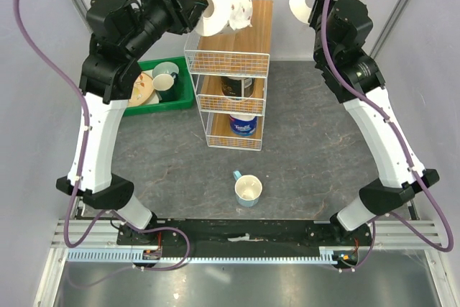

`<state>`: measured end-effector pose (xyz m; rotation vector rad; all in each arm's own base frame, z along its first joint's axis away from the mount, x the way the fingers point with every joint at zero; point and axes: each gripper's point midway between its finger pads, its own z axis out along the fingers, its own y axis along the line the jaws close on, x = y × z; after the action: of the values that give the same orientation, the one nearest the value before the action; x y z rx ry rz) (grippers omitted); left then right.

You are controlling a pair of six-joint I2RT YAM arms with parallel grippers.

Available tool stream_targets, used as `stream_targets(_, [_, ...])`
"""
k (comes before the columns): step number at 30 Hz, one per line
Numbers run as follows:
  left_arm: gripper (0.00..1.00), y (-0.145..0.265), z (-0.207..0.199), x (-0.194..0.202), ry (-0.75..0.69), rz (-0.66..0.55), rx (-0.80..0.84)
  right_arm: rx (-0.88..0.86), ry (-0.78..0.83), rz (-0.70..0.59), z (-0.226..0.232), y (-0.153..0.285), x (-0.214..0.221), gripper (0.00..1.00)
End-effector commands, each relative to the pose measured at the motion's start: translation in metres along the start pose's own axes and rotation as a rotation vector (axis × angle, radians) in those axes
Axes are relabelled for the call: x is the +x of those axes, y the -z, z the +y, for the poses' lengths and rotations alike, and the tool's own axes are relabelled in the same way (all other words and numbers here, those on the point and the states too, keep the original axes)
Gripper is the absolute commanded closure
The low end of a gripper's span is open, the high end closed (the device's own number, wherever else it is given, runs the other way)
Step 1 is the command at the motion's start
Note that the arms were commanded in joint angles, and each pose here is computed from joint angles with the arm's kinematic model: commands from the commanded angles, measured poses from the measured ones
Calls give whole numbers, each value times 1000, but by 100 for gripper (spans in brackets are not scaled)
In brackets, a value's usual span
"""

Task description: Place and organize the paper towels onto the shelf

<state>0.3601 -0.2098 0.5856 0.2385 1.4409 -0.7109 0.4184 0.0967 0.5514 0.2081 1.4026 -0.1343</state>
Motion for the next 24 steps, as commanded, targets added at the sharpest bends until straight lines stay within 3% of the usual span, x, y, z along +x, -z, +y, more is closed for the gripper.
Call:
stream_targets(1, [75,-5,-5,-12,-56,-52,34,-68,-131,-130,-8,19,-48,65])
stream_targets(11, [75,-10,13,6,-94,6,-39,-53,-126,-132,-24,31,-44,65])
stream_targets(24, [75,10,4,8,-94,42,-13,-46,-124,-117,-32,35,-35,65])
